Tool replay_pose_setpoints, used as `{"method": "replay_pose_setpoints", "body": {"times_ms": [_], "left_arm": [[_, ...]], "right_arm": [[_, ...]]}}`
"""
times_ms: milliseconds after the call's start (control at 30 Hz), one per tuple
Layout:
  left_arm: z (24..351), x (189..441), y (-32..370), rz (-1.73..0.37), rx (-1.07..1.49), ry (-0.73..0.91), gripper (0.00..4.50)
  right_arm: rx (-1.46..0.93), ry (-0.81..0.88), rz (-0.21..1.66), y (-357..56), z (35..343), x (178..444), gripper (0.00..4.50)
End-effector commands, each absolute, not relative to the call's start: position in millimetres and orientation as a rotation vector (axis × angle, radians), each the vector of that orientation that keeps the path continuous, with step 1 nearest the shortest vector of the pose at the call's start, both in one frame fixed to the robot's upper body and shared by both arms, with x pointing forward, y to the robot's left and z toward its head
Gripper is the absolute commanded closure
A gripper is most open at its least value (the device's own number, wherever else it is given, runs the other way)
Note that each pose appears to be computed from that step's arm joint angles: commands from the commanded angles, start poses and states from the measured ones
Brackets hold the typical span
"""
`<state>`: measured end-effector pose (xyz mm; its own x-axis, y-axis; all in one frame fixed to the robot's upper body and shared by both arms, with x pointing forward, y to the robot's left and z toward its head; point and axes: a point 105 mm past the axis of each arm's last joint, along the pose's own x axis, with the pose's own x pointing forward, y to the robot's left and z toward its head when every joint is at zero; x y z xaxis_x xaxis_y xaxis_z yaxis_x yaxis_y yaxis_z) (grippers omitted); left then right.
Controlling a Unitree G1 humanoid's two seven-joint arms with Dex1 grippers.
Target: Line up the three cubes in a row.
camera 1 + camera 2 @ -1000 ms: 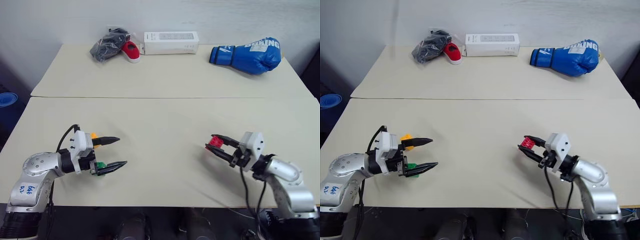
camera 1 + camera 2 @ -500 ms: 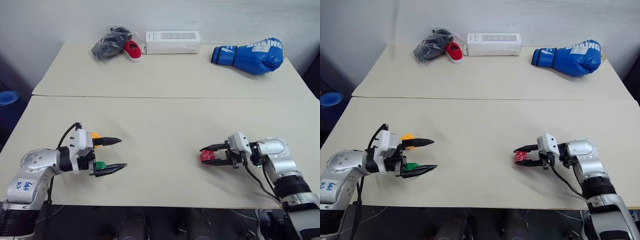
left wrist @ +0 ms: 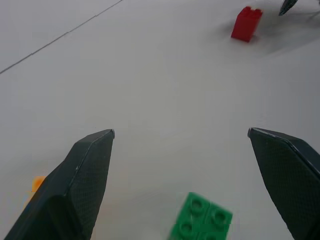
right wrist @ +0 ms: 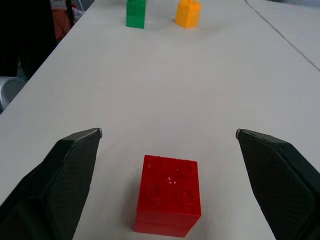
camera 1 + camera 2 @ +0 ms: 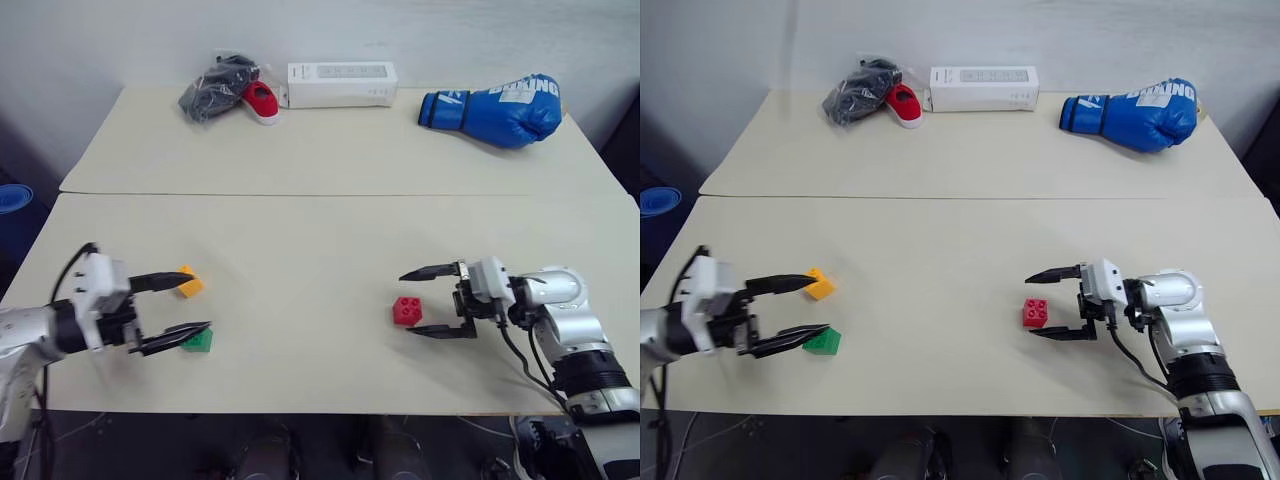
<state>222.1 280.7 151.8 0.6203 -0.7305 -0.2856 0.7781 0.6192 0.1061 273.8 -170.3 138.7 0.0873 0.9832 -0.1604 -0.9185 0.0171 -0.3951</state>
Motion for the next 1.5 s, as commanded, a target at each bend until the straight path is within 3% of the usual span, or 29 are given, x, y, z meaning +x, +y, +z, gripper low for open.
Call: {"method": "replay_pose_setpoints", "body": {"times_ms": [33,300,700,1000,1100,1400,1500], "left_arm": [[143,195,343,-0.654,0.190,0.304,0.00],[124,173,380,-0.508,0.126,0.382,0.00],[129,224,270,-1.042,0.370,0.280,0.00],[107,253,250,-1.246,0.528,0.336,0.00],[103,257,250,-1.278,0.550,0.349,0.52],[112,256,234,-1.389,0.563,0.333,2.94],[122,258,205,-1.449,0.554,0.296,2.99]], "right_arm": [[-0.383,-0.393,1.437,-177,163,250,0.05],[-0.247,-0.317,1.386,-181,156,230,0.05],[-0.275,-0.329,1.389,-170,152,225,0.05],[-0.293,-0.326,1.361,-170,152,226,0.05],[-0.300,-0.320,1.329,-174,151,226,0.00],[-0.320,-0.291,1.251,-185,147,218,0.00],[-0.343,-0.281,1.181,-200,151,219,0.00]]}}
